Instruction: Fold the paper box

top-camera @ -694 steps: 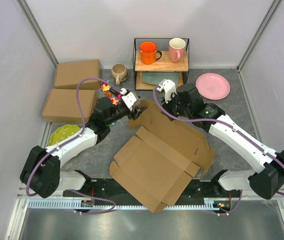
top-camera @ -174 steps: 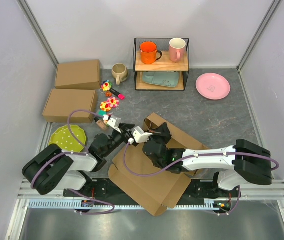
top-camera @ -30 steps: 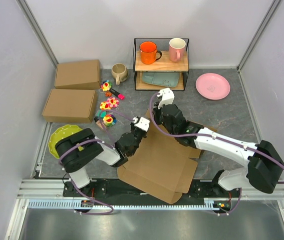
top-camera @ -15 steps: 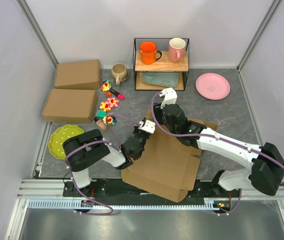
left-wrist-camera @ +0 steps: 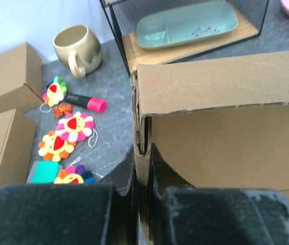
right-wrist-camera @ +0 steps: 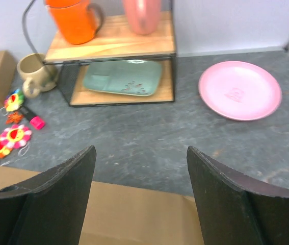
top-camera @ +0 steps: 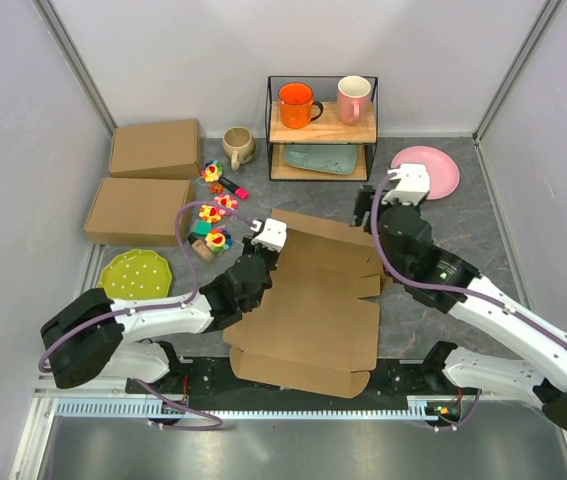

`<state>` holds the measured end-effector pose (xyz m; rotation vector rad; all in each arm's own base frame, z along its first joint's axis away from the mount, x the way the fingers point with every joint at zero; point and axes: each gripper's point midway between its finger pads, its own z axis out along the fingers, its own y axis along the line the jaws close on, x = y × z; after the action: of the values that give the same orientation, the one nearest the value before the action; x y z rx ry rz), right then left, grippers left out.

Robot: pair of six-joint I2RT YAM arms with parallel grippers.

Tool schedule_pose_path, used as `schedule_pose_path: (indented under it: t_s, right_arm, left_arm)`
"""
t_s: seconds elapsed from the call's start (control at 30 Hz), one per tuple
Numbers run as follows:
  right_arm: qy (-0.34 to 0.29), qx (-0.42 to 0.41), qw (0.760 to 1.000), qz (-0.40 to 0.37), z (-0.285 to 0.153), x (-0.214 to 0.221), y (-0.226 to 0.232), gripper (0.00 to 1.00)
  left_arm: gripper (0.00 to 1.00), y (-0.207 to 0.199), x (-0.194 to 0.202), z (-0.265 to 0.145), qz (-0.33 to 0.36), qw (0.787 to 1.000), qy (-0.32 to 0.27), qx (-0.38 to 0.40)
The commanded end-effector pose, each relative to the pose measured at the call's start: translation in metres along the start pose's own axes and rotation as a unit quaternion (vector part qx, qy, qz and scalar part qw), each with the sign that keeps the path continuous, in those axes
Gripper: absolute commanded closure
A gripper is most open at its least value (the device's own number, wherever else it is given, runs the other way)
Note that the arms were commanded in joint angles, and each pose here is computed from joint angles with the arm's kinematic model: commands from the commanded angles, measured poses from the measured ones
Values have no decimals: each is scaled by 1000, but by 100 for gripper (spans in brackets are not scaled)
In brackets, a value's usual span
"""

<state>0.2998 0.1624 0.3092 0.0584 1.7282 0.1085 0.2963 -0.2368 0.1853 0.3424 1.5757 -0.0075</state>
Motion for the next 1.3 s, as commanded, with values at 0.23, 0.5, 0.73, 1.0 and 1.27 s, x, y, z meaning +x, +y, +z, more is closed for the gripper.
schedule_pose_path:
  t_s: [0.23, 0.5, 0.73, 1.0, 1.27]
  right_arm:
    - [43, 85, 995, 7, -13, 66, -60, 22]
    - [56, 79, 995, -27, -19, 71, -66, 27]
    - [65, 115, 991, -22, -22, 76, -80, 27]
    - [81, 110, 989, 54, -37, 96, -88, 28]
    - [122, 110, 985, 55, -41, 139, -92, 28]
  left_arm:
    - [98, -12, 47, 8, -39, 991, 129, 21]
    - [98, -10, 70, 7, -54, 982, 179, 14]
    - [98, 2, 72, 7, -66, 979, 192, -14]
    - [98, 14, 74, 7, -74, 976, 199, -42]
    - [98, 24, 76, 11, -109, 971, 207, -54]
